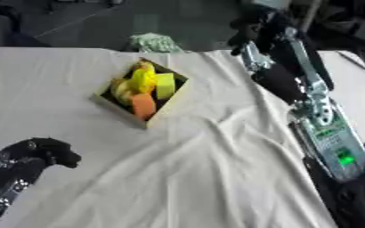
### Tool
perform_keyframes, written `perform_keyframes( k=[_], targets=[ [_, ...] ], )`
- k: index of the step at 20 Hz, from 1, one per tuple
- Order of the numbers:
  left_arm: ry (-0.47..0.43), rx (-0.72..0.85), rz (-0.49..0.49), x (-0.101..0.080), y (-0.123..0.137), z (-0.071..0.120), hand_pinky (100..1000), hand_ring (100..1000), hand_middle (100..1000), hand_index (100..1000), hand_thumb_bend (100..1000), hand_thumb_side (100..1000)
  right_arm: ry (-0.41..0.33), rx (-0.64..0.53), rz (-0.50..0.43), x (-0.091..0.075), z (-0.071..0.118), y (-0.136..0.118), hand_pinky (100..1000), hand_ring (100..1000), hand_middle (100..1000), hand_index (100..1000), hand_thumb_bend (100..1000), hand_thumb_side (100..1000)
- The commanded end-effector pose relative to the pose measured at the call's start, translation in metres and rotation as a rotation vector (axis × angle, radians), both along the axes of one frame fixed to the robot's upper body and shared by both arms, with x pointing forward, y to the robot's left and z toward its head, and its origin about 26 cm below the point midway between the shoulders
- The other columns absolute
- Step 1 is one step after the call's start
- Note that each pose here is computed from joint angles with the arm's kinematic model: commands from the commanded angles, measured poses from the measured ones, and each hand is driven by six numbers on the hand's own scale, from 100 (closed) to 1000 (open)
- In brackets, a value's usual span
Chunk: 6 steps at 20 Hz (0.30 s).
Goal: Pick up objects on the table and place them in the box.
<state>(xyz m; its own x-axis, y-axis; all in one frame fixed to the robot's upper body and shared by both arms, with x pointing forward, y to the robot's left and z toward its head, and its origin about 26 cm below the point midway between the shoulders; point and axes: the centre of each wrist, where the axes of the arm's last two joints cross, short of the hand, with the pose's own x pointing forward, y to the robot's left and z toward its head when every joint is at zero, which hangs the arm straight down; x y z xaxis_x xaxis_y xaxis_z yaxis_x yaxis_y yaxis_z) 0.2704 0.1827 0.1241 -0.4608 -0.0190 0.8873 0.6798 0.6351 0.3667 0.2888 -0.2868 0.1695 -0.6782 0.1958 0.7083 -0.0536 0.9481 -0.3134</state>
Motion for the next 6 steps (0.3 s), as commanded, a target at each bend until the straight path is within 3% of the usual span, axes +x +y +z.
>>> perform_keyframes(
  k=[1, 6],
  targets=[
    [-0.03, 0.006, 0.021, -0.002, 0.004, 0.006, 733, 732, 614, 783, 100, 631, -0.032, 0.017, 0.032, -0.009, -0.01, 0.003, 542, 588, 647, 816, 100, 441],
    [-0.023, -0.007, 0.046, -0.003, 0.005, 0.004, 733, 733, 617, 783, 100, 632, 0.028, 0.034, 0.079, -0.02, -0.038, 0.014, 536, 584, 644, 810, 100, 444]
  ],
)
